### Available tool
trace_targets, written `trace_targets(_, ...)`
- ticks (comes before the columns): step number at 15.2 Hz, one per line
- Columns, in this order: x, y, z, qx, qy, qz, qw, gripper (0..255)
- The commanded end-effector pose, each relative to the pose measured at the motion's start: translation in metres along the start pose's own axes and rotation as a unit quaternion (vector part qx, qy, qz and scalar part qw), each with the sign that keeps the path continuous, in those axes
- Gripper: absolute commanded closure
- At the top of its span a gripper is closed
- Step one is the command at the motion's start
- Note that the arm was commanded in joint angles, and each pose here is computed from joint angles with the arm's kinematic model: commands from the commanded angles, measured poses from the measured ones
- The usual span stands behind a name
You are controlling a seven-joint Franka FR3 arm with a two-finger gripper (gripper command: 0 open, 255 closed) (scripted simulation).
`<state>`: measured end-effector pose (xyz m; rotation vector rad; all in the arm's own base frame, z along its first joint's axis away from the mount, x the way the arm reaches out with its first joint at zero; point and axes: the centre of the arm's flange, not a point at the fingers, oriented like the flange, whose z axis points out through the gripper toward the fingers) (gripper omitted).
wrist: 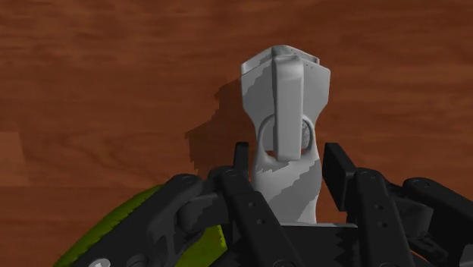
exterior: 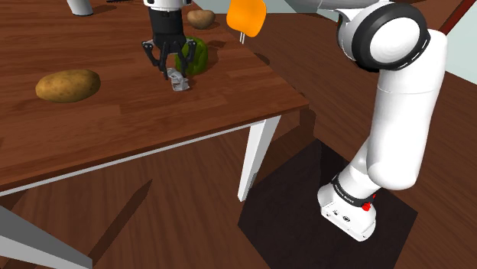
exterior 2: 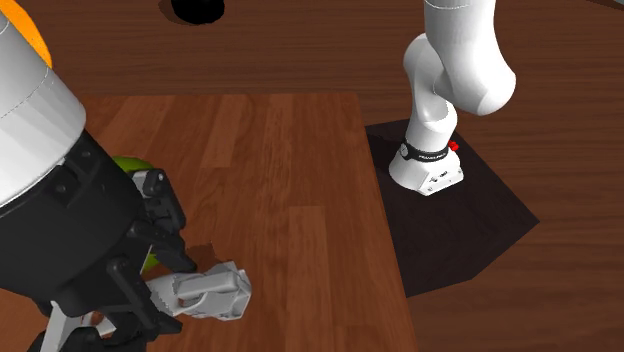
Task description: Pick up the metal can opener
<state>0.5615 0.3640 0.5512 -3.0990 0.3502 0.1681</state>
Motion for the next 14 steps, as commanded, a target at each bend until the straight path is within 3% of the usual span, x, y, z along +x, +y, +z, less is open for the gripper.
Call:
trace_targets(1, 0.000, 0.001, -0.009, -0.002, -0.001, 0.001, 1.0000, 255)
trace_targets(14, -0.006, 0.000, -0.067, -0.002, -0.001, 0.001, 1.0000, 255)
